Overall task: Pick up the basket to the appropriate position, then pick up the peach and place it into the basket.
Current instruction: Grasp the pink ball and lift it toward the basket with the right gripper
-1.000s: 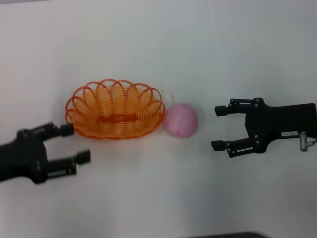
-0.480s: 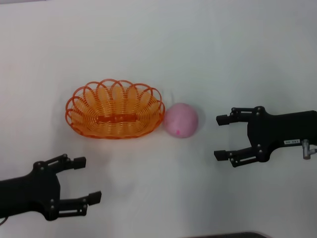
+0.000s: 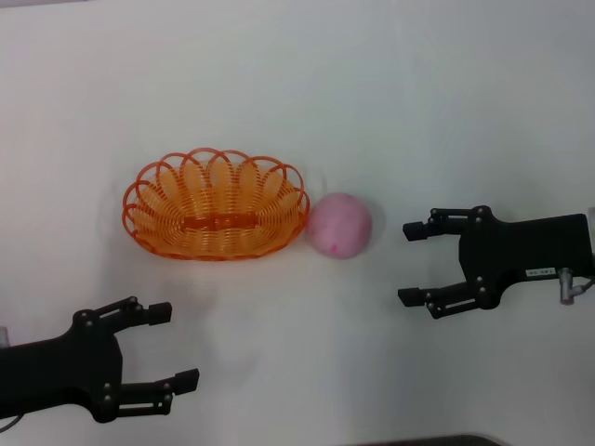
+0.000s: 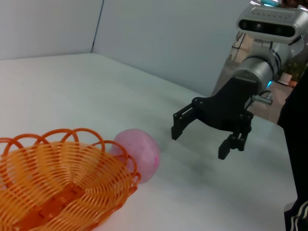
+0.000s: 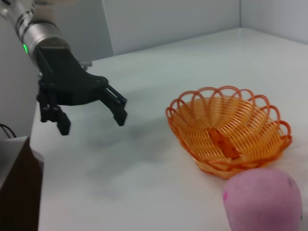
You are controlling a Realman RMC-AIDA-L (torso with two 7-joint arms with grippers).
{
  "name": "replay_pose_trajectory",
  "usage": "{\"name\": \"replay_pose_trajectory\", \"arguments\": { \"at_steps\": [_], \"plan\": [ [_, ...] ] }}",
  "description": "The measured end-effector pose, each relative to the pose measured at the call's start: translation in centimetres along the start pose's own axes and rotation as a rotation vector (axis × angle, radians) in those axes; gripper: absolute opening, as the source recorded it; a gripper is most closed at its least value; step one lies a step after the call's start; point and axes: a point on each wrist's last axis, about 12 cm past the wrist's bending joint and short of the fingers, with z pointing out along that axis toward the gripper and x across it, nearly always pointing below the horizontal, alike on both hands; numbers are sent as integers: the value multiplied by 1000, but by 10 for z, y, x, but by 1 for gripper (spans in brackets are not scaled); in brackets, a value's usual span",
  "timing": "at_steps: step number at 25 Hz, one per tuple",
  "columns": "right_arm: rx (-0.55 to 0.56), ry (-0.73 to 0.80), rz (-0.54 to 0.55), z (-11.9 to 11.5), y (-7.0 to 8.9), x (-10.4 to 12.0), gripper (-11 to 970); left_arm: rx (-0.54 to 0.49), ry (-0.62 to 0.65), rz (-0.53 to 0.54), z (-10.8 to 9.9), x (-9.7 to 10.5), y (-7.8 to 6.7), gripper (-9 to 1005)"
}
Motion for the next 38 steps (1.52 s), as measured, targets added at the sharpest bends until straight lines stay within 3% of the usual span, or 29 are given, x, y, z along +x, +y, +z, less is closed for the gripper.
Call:
{"name": "replay_pose_trajectory", "arguments": {
  "at_steps": [10,15,20,27,33,34,38],
  "plan": [
    [17,-4,14,2,-1,0,914,-12,-20,65,0,-1,0,906],
    [3,-12,118,0,-5,-8,914,-16,-40,83,0,-2,0,904],
    [4,19,321,-6,-18,-29,914,-15,-45,89,0,-3,0,904],
    [2,117,494,-10,-39,-63,914,-25,-56,117,-1,-3,0,904],
    [14,286,519,0,-52,-94,914,-31,-60,119,-1,-1,-1,903],
    [39,374,502,5,-56,-104,914,-30,-61,119,0,-1,-1,903],
    [68,471,446,12,-59,-119,914,-32,-60,121,0,-2,0,903]
  ]
}}
